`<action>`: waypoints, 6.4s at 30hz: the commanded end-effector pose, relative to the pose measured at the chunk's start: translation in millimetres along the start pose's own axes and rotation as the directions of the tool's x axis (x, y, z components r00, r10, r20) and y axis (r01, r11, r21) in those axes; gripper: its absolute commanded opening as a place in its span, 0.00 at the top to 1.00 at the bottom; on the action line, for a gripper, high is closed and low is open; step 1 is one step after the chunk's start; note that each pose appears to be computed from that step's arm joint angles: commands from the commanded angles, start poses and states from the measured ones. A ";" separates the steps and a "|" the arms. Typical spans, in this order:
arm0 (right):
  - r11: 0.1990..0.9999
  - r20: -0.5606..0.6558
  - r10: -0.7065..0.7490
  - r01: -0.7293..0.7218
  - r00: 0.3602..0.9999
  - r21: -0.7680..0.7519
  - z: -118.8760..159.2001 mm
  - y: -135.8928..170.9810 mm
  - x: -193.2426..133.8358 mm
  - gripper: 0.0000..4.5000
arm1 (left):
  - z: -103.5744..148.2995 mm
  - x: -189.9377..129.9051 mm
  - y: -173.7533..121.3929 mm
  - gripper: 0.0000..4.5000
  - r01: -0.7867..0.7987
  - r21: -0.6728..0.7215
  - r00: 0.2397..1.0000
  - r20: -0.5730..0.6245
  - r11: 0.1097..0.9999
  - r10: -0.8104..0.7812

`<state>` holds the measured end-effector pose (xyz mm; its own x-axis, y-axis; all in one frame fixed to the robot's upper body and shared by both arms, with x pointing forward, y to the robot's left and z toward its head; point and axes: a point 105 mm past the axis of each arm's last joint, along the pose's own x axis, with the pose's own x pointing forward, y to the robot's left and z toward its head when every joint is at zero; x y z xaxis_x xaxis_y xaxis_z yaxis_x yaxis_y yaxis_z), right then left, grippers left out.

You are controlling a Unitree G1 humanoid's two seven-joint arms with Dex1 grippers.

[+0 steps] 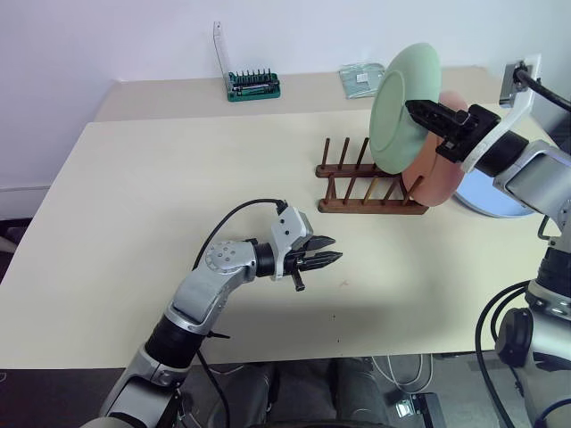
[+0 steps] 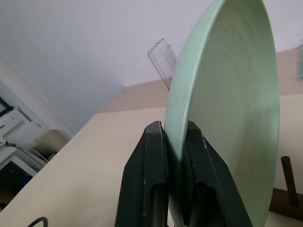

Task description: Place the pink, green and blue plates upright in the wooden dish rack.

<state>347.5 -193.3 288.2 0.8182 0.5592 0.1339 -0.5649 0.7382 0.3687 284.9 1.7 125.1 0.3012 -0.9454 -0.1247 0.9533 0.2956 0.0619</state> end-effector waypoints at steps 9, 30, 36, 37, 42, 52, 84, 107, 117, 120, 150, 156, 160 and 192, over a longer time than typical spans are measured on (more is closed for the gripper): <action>0.874 0.092 -0.058 0.095 0.994 -0.476 30.3 4.5 -11.9 0.34 | 15.2 -0.5 -1.3 0.70 0.007 0.042 0.999 0.041 0.999 -0.009; 0.369 -0.299 -0.569 -0.088 0.766 -0.925 -54.4 -137.2 -121.7 0.34 | 18.3 4.6 -0.3 0.70 0.024 0.051 0.999 0.045 0.998 -0.026; 0.315 -0.287 -0.613 -0.105 0.737 -0.943 -75.2 -170.6 -101.2 0.34 | 17.9 1.9 -1.2 0.70 0.017 0.052 0.999 0.045 0.998 -0.019; 0.313 -0.272 -0.632 -0.082 0.725 -0.946 -78.3 -179.2 -98.8 0.34 | 18.3 1.5 -2.0 0.70 0.015 0.052 0.999 0.048 0.999 -0.018; 0.274 -0.259 -0.660 -0.095 0.705 -0.957 -84.1 -193.4 -95.2 0.53 | 21.5 0.4 -1.8 0.70 -0.008 0.056 0.998 0.063 0.998 0.005; 0.014 0.071 -0.628 0.102 0.775 -0.995 -1.5 -162.0 -99.8 0.99 | 29.6 -6.0 -0.1 0.70 -0.066 0.061 0.993 0.101 0.996 0.060; 0.955 0.075 0.253 -0.262 0.964 0.140 -0.3 84.7 35.3 0.99 | 11.8 -34.4 24.6 0.70 -0.177 0.047 0.984 0.035 0.983 0.175; 0.834 0.051 0.258 -0.196 0.965 -0.516 15.7 82.8 21.8 0.59 | 15.2 -30.7 19.1 0.70 -0.162 0.043 0.986 0.041 0.986 0.160; 0.695 -0.154 -0.211 0.038 0.965 -0.718 -11.8 0.7 -80.7 0.99 | 13.9 -30.5 13.9 0.70 -0.101 0.036 0.994 0.034 0.994 0.100; 0.669 -0.186 -0.273 0.047 0.944 -0.742 -25.2 -9.8 -88.5 0.99 | 14.6 -26.8 13.3 0.70 -0.083 0.036 0.996 0.036 0.996 0.082; 0.337 0.131 -0.413 0.285 0.901 -0.897 55.8 -32.6 -93.4 0.99 | 13.1 -19.5 -0.1 0.70 -0.046 0.024 0.998 0.051 0.999 0.045; 0.297 0.086 -0.567 0.301 0.819 -0.906 44.1 -72.2 -134.8 0.99 | 12.3 -19.4 0.3 0.70 -0.044 0.021 0.998 0.048 0.999 0.043; 0.352 -0.010 -0.529 0.209 0.848 -0.912 11.7 -80.1 -122.1 0.99 | 10.4 -19.8 1.9 0.70 -0.052 0.022 0.998 0.041 0.998 0.051; 0.544 -0.065 -0.497 0.253 0.866 -0.800 -32.1 -120.7 -132.8 0.99 | -28.3 -152.4 88.3 0.70 -0.639 0.096 0.758 -0.090 0.763 0.646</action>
<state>305.1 -344.1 181.5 0.9733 0.1250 -0.1925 -0.2069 0.8405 -0.5008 321.4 162.1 108.6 0.8085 -0.5553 -0.1950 0.5856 0.7920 0.1725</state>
